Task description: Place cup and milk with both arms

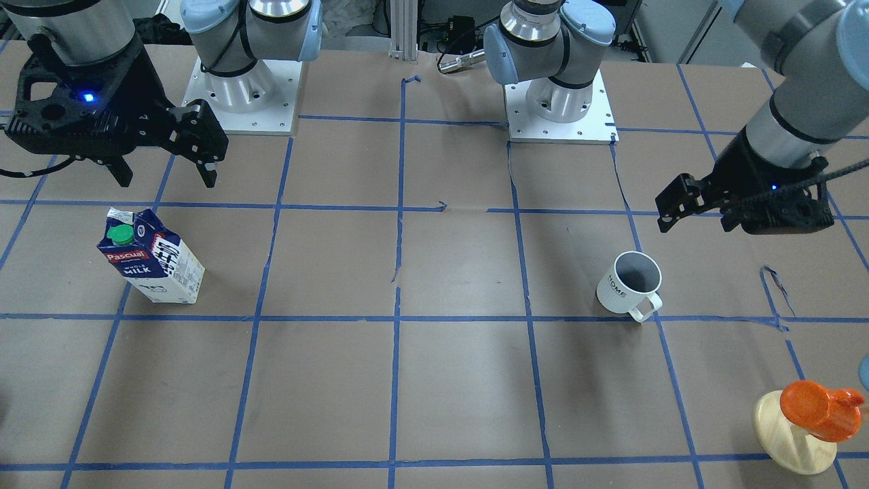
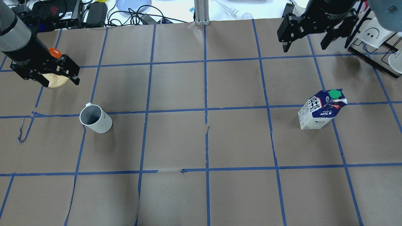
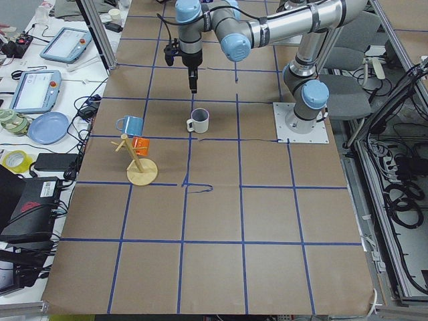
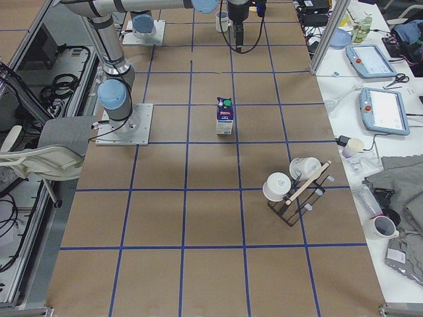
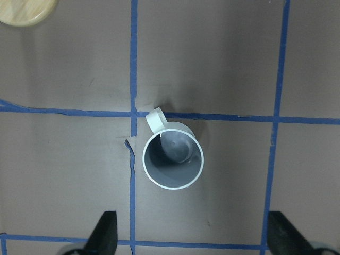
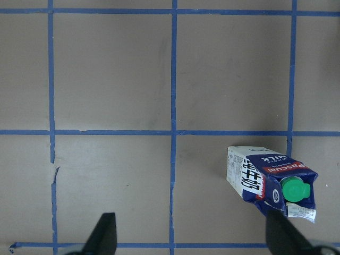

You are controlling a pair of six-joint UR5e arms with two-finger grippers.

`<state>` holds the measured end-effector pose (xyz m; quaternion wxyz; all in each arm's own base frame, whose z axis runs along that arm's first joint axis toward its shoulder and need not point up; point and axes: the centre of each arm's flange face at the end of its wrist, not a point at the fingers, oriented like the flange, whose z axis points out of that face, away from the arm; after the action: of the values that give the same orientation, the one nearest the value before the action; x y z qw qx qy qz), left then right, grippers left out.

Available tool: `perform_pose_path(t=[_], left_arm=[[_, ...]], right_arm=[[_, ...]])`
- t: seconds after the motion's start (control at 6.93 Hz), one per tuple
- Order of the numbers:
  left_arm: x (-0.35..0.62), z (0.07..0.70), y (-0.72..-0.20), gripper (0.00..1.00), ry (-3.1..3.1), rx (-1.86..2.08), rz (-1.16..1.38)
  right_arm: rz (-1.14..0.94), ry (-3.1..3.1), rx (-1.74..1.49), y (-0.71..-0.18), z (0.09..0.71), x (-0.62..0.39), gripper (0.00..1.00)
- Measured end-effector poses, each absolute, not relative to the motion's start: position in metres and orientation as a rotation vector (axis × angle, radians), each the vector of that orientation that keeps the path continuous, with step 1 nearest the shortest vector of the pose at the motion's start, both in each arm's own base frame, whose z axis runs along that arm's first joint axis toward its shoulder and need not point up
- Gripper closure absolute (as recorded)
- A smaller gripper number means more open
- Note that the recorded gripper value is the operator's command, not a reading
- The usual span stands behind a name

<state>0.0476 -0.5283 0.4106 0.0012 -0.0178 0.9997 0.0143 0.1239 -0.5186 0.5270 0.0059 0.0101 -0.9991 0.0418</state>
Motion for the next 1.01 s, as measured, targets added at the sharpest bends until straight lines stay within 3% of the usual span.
perform_pose_path(t=[0.43,0.58,1.01], left_arm=[[0.087,0.306,-0.516,0.02,3.145,-0.082,0.067],[0.089,0.289,-0.515,0.07,3.149,-0.081,0.076],[0.091,0.252,-0.518,0.53,3.177,-0.012,0.157]], right_arm=[[0.134,-3.127,0.036,-0.519,0.528,0.124,0.00],[0.133,-3.127,0.037,-0.519,0.528,0.124,0.00],[0.130,-3.127,0.039,-0.517,0.527,0.124,0.00]])
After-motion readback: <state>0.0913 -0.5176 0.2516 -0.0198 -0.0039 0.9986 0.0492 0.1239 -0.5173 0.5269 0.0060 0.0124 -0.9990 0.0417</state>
